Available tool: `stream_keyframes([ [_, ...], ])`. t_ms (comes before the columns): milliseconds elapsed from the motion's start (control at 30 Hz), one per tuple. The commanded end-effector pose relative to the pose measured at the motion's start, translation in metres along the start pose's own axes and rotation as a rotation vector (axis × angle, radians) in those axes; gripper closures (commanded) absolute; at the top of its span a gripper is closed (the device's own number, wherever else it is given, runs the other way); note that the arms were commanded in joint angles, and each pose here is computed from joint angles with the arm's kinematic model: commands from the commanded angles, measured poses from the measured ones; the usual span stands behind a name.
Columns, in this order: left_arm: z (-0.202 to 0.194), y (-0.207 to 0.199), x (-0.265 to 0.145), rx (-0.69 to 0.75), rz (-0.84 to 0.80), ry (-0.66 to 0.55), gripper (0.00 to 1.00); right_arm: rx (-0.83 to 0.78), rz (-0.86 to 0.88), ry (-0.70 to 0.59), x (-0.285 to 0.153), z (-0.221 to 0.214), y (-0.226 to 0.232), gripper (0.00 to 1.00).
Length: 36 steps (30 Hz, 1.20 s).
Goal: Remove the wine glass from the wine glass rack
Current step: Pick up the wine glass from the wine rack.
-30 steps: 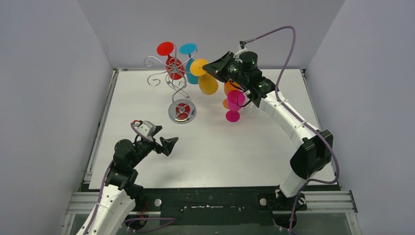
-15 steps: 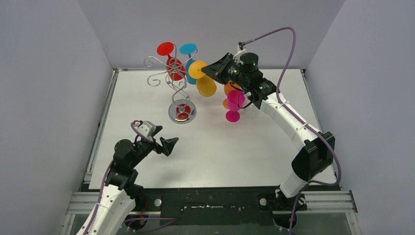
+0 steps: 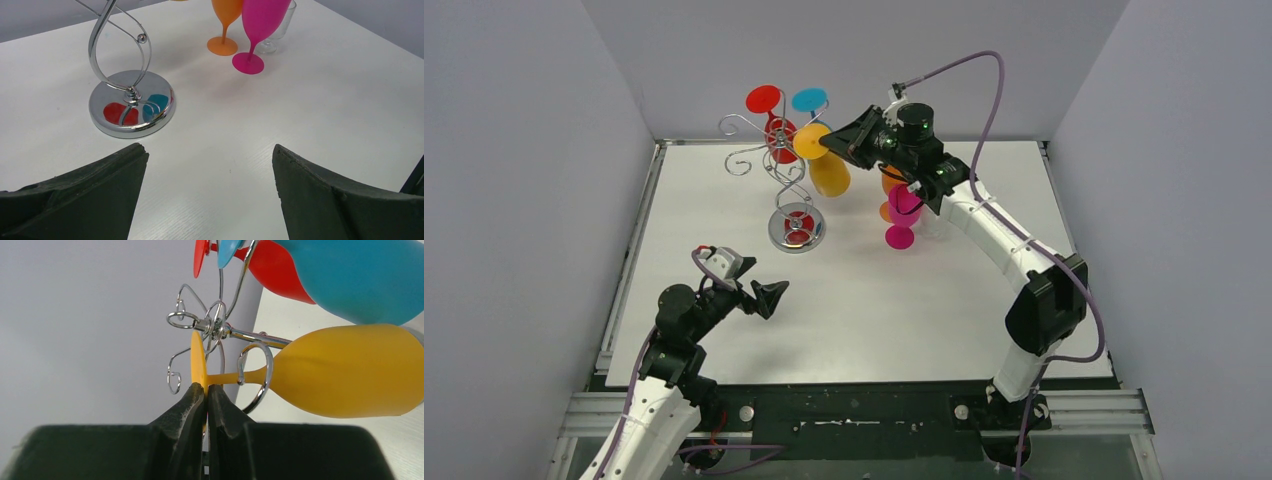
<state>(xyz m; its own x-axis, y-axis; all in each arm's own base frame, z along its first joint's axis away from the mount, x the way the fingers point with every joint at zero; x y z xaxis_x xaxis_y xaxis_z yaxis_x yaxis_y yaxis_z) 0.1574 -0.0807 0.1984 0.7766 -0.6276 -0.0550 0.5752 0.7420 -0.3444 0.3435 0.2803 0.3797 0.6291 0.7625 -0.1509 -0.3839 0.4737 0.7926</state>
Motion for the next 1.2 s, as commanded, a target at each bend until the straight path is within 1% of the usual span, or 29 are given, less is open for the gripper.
stream_keyframes([
  [0, 0.020, -0.006, 0.000, 0.038, -0.030, -0.053, 0.06, -0.010, 0.071, -0.052, 0.008, 0.014, 0.016, 1.00],
  [233, 0.020, -0.006, 0.001, 0.041, -0.027, -0.049, 0.06, 0.018, 0.042, -0.124, 0.011, 0.024, 0.009, 1.00],
  [500, 0.019, -0.005, 0.001, 0.041, -0.025, -0.043, 0.06, 0.048, 0.075, -0.246, 0.000, 0.036, 0.010, 1.00],
  [733, 0.018, -0.005, 0.001, 0.039, -0.024, -0.038, 0.06, 0.046, 0.030, -0.300, -0.005, 0.040, 0.007, 1.00],
  [1000, 0.019, -0.005, 0.001, 0.040, -0.023, -0.040, 0.06, 0.010, -0.005, -0.358, -0.025, 0.043, 0.008, 1.00],
  [1100, 0.019, -0.005, 0.001, 0.038, -0.023, -0.040, 0.06, -0.024, 0.022, -0.365, -0.035, 0.043, 0.012, 1.00],
  [1167, 0.019, -0.005, 0.001, 0.037, -0.024, -0.041, 0.06, -0.079, 0.055, -0.366, -0.043, 0.041, 0.015, 1.00],
])
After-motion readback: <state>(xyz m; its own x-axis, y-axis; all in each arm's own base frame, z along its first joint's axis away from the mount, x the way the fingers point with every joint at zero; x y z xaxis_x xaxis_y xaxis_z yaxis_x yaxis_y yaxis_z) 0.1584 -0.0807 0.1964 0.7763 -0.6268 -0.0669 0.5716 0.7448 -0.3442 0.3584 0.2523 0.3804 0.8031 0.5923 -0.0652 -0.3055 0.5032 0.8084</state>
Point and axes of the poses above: each gripper's point midway between its finger pads, its own x axis out along the fingers, its own y axis along the line the jaws close on, z = x × y, the point moved 10 cm from there along -x, back along the fingers, and after that the axes turned 12 degrees about -x, right-handed, at the moved point
